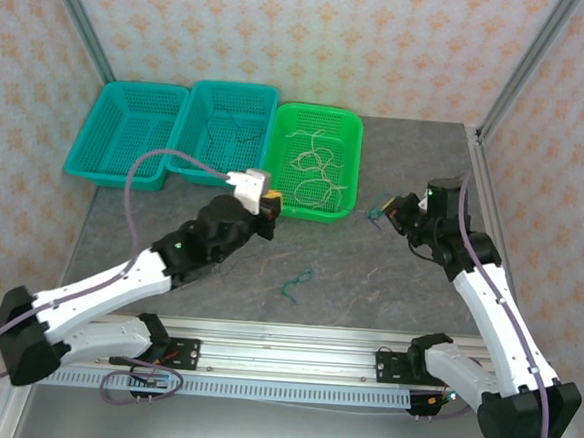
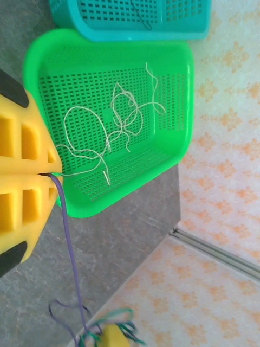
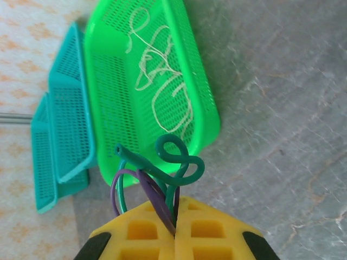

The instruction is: Untangle the cables

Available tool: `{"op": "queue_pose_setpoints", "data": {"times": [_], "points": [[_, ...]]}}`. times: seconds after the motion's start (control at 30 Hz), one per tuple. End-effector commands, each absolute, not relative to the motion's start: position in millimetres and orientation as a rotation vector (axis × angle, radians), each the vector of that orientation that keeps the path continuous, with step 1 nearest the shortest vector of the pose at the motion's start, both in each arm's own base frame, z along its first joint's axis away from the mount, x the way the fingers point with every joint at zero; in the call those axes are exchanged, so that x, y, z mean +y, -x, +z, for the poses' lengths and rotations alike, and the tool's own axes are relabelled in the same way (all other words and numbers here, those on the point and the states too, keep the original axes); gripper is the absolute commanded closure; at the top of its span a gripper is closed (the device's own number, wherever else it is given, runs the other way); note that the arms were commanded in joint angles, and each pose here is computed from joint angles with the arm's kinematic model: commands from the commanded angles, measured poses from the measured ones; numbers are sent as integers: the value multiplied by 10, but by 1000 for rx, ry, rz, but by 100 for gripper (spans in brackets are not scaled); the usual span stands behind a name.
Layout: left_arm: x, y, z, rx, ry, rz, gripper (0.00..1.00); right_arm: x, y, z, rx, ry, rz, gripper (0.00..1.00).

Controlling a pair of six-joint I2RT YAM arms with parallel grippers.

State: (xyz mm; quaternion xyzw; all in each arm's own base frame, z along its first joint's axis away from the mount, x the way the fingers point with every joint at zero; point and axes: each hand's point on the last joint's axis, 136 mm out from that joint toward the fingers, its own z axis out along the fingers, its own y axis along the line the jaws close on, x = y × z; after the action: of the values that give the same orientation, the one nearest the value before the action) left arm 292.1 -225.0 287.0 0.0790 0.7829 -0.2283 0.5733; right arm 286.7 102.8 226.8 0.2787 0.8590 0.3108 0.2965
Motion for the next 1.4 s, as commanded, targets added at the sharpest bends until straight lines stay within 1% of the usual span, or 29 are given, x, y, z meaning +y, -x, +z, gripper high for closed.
{"op": "queue_pose_setpoints", "data": {"times": [0.0, 0.13, 0.23, 0.33, 0.4, 0.47, 0.53, 0.57, 0.6, 0.63, 0.67, 0.7, 0.8, 0.87, 0.93, 1.0, 1.07, 1.17, 1.27, 1.37], "points": [[-1730, -2903, 2858, 1860, 15, -453, 100, 682, -2848, 1857, 2329, -853, 585, 100], [-985, -2807, 2936, 1878, 286, -333, 100, 345, -2760, 1440, 2335, -1006, 428, 100], [-613, -2719, 2972, 1900, 387, -250, 100, 147, -2686, 1211, 2327, -1093, 354, 100], [-365, -2672, 2958, 1936, 456, -176, 100, -70, -2601, 1015, 2311, -1173, 258, 100], [-390, -2703, 2941, 1959, 453, -221, 100, -61, -2605, 958, 2317, -1174, 298, 100], [-698, -2798, 2943, 1983, 326, -378, 100, 124, -2689, 992, 2340, -1100, 441, 100], [-1263, -2877, 2962, 1990, 85, -644, 100, 411, -2785, 1109, 2360, -995, 657, 100], [-1511, -2880, 2957, 1978, -13, -771, 96, 506, -2814, 1172, 2361, -961, 732, 100], [-1746, -2883, 2940, 1960, -95, -872, 85, 601, -2835, 1256, 2362, -923, 802, 100], [-1949, -2869, 2885, 1956, -170, -909, 70, 672, -2851, 1346, 2363, -886, 848, 100], [-2123, -2829, 2825, 1960, -250, -900, 61, 727, -2852, 1421, 2369, -854, 878, 100], [-2315, -2775, 2753, 1969, -350, -866, 54, 782, -2854, 1533, 2367, -814, 911, 100], [-2790, -2677, 2591, 1977, -582, -812, 45, 995, -2846, 1923, 2337, -641, 1034, 100], [-3003, -2691, 2526, 1969, -667, -808, 34, 1133, -2807, 2166, 2316, -520, 1095, 100], [-3194, -2679, 2482, 1946, -776, -772, 21, 1280, -2728, 2377, 2309, -381, 1127, 100], [-3366, -2663, 2420, 1918, -897, -703, 12, 1347, -2674, 2497, 2311, -313, 1125, 100], [-3480, -2704, 2356, 1901, -964, -645, 10, 1386, -2636, 2553, 2323, -281, 1124, 100], [-3626, -2771, 2285, 1871, -1007, -633, 7, 1437, -2600, 2602, 2328, -261, 1134, 100], [-3691, -2904, 2268, 1850, -957, -615, 7, 1492, -2575, 2670, 2320, -245, 1155, 100], [-3712, -3065, 2321, 1822, -842, -605, 7, 1566, -2552, 2748, 2310, -214, 1176, 100]]}}
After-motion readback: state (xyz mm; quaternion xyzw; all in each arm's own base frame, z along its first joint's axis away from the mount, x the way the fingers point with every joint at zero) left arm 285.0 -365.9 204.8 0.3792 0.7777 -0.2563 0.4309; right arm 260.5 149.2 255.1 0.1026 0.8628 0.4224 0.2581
